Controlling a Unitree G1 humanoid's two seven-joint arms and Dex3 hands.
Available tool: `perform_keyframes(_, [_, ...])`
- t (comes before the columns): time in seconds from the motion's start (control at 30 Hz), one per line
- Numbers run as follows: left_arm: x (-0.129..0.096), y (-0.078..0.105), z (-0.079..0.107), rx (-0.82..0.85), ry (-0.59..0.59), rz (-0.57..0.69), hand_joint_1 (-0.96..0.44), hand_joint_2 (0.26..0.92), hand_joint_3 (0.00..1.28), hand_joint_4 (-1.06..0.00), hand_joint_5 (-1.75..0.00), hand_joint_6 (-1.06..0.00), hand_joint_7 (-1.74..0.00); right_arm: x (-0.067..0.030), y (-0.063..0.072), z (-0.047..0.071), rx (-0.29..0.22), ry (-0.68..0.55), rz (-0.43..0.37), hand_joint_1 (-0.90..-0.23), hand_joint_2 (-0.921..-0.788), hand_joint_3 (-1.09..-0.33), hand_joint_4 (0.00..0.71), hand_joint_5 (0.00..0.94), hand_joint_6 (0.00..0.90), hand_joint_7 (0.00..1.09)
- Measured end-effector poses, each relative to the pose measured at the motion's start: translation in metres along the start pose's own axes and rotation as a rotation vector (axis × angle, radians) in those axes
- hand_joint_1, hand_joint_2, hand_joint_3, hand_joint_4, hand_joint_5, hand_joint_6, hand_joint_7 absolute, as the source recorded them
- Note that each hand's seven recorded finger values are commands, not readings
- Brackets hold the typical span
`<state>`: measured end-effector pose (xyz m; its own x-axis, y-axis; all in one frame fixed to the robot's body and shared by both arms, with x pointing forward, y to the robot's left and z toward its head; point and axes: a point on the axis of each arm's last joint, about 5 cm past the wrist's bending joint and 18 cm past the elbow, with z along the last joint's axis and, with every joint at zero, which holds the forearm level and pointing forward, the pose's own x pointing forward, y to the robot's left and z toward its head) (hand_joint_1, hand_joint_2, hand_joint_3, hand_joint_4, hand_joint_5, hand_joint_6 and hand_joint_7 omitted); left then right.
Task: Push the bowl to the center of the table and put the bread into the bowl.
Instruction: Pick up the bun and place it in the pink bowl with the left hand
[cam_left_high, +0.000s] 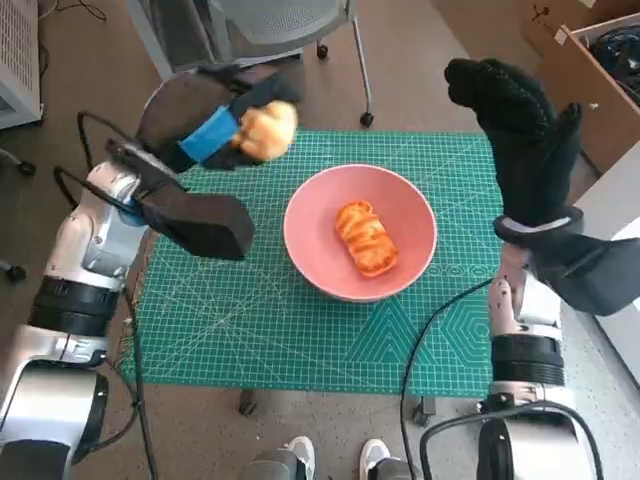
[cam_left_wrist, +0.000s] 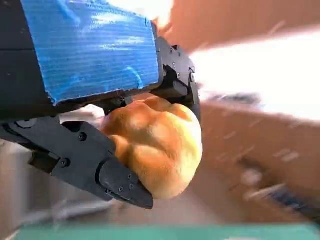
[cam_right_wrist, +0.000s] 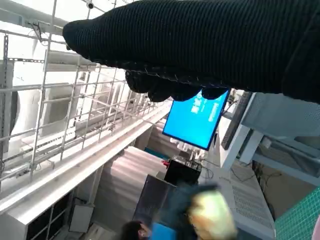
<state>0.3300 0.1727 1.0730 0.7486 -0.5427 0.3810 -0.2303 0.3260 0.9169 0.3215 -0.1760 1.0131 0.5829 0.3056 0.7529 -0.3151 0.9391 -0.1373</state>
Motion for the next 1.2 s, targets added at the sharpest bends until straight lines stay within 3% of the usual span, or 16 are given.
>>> perform_keyframes(0.37, [0.024,-0.029,0.034,-0.084,-0.134,-0.111,0.00,0.920,0.10,-0.61,-1.19,-0.64,-1.20,0.0020,0.002,0.003,0.002,-0.020,0.004,-0.662,-0.921,-0.710,0.227,0.000,0.272,0.12])
perform_keyframes(0.7, [0.033,-0.056,0.045,-0.132,-0.159,-0.260,0.00,0.920,0.12,-0.59,-1.26,-0.61,-1.20,-0.0028,0.000,0.005,-0.007,-0.022,-0.003,-0.659,-0.921,-0.713,0.221,0.000,0.272,0.12])
perform_keyframes(0.77, [0.034,-0.059,0.044,-0.140,-0.150,-0.287,0.00,0.921,0.19,-0.54,-1.32,-0.50,-1.30,-0.0046,0.000,0.005,-0.009,-0.021,-0.008,-0.660,-0.921,-0.716,0.218,0.000,0.272,0.12])
perform_keyframes(0.8, [0.034,-0.060,0.043,-0.144,-0.141,-0.304,-0.03,0.902,0.19,-0.45,-1.18,-0.41,-1.18,-0.0051,0.000,0.005,-0.010,-0.021,-0.011,-0.660,-0.921,-0.716,0.217,0.000,0.271,0.12])
perform_keyframes(0.87, [0.034,-0.062,0.040,-0.156,-0.115,-0.346,-0.12,0.867,0.12,-0.24,-0.59,-0.20,-0.74,-0.0060,0.000,0.006,-0.012,-0.021,-0.016,-0.660,-0.921,-0.719,0.215,0.000,0.271,0.12])
perform_keyframes(0.9, [0.034,-0.062,0.039,-0.161,-0.099,-0.370,-0.15,0.859,0.09,-0.18,-0.39,-0.13,-0.59,-0.0062,-0.001,0.006,-0.014,-0.022,-0.017,-0.660,-0.921,-0.720,0.215,0.000,0.270,0.12])
perform_keyframes(1.0, [0.033,-0.063,0.037,-0.164,-0.052,-0.430,-0.30,0.847,0.04,-0.06,-0.13,-0.04,-0.37,-0.0066,-0.001,0.007,-0.020,-0.027,-0.022,-0.661,-0.921,-0.723,0.214,0.000,0.271,0.12])
perform_keyframes(1.2, [0.033,-0.061,0.034,-0.157,-0.003,-0.479,-0.54,0.859,0.03,-0.01,-0.02,-0.01,-0.27,-0.0072,-0.003,0.009,-0.029,-0.026,-0.034,-0.663,-0.921,-0.726,0.214,0.000,0.273,0.12])
